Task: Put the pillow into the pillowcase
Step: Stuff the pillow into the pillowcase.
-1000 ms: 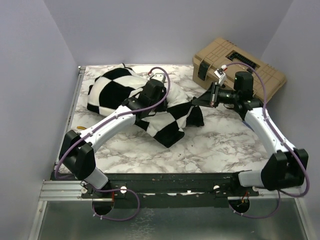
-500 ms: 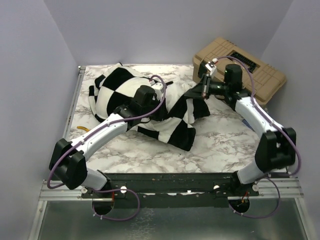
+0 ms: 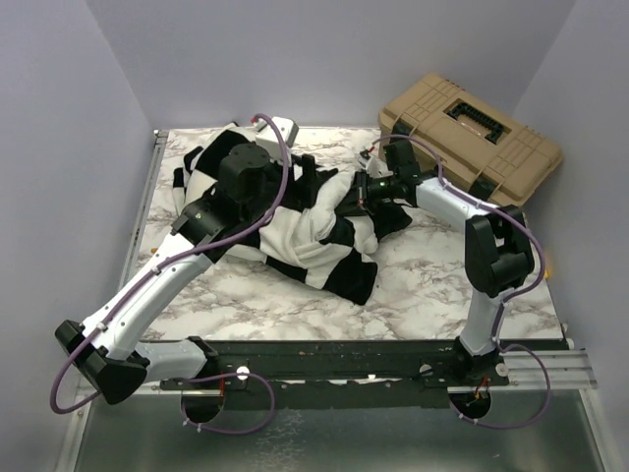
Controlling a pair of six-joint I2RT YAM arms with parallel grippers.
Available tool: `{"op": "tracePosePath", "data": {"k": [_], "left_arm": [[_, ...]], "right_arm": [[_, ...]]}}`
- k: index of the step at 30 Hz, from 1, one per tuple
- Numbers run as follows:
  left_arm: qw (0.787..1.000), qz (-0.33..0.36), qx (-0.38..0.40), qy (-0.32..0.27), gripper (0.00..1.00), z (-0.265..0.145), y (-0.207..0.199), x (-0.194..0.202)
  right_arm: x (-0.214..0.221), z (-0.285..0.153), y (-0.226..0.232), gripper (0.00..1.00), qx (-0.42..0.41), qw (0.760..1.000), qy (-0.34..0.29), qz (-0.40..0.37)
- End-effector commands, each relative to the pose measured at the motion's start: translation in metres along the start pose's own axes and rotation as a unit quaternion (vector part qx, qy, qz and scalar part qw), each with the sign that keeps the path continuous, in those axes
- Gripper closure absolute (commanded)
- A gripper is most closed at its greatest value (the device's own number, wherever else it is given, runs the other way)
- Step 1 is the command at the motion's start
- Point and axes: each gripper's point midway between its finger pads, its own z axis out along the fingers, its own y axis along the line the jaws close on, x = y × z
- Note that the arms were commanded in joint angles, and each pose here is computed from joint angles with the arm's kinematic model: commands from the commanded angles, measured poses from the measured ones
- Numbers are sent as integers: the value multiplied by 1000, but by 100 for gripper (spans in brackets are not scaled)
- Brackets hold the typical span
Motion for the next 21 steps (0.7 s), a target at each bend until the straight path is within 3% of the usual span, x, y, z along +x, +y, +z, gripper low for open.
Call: {"op": "tracePosePath", "data": {"k": [1,7,12,18,21], "left_arm": [[999,-16,-46,-14,17,15,11,-24],[997,-48,15,57,25,68,-17,6],[984,-86,18,154,32,104,-16,96],[960,-128,-39,244,67,115,15,224],[949,-165,-3,270,86,123,1,265]], "right_arm": [[13,-2,-25,100,50,999,-1,-5],[1,-9,-8,100,43,999,-20,-25],[-10,-23,19,100,34,998,-35,-43],[4,-74,72,100,17,995,-65,-71],[24,-101,102,100,-20,991,-84,-102]]}}
